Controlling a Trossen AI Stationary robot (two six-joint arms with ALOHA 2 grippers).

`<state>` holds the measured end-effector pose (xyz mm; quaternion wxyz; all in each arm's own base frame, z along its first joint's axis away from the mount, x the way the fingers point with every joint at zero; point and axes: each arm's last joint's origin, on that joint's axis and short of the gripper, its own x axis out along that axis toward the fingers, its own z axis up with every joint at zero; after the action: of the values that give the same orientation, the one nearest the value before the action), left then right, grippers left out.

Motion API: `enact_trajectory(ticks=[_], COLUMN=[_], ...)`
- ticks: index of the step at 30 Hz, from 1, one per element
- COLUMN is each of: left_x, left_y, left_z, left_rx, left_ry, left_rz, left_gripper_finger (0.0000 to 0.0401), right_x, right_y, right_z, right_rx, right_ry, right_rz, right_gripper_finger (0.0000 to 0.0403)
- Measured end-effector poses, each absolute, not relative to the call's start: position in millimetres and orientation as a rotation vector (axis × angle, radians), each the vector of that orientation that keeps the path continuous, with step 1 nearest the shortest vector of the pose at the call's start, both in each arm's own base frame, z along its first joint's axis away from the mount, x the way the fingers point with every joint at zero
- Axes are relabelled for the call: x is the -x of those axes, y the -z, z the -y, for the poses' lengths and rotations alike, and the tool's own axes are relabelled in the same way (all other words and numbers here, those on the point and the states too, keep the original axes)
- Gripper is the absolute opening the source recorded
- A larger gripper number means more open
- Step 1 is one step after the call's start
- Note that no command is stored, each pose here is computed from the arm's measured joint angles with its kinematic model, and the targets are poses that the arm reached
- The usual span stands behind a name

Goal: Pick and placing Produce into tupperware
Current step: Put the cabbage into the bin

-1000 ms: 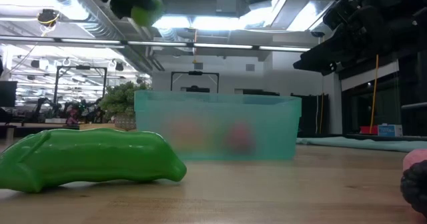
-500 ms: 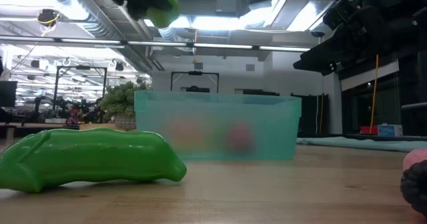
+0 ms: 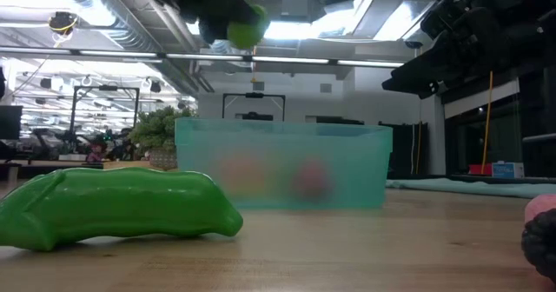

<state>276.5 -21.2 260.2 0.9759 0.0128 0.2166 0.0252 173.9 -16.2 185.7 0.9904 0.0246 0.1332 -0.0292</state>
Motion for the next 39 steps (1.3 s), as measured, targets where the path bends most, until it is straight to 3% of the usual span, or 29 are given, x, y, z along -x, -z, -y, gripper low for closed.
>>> enact_trajectory(ticks=[18,39], left_x=[-293,-341], left_y=[-273,-282], left_z=[21,28], left_rx=[-0.010,-0.002], left_ry=[0.017,-0.016], left_rz=[-0.443,-0.958], left_gripper_finger=[0.0226,0.0226], right_x=[-174,-173], right_y=[-185,-183], right_z=[16,16], right_rx=[-0.050,-0.069], right_ry=[0.059,0.061], right_rz=[-0.275,-0.297], right_gripper_finger=[0.0221,0.0221])
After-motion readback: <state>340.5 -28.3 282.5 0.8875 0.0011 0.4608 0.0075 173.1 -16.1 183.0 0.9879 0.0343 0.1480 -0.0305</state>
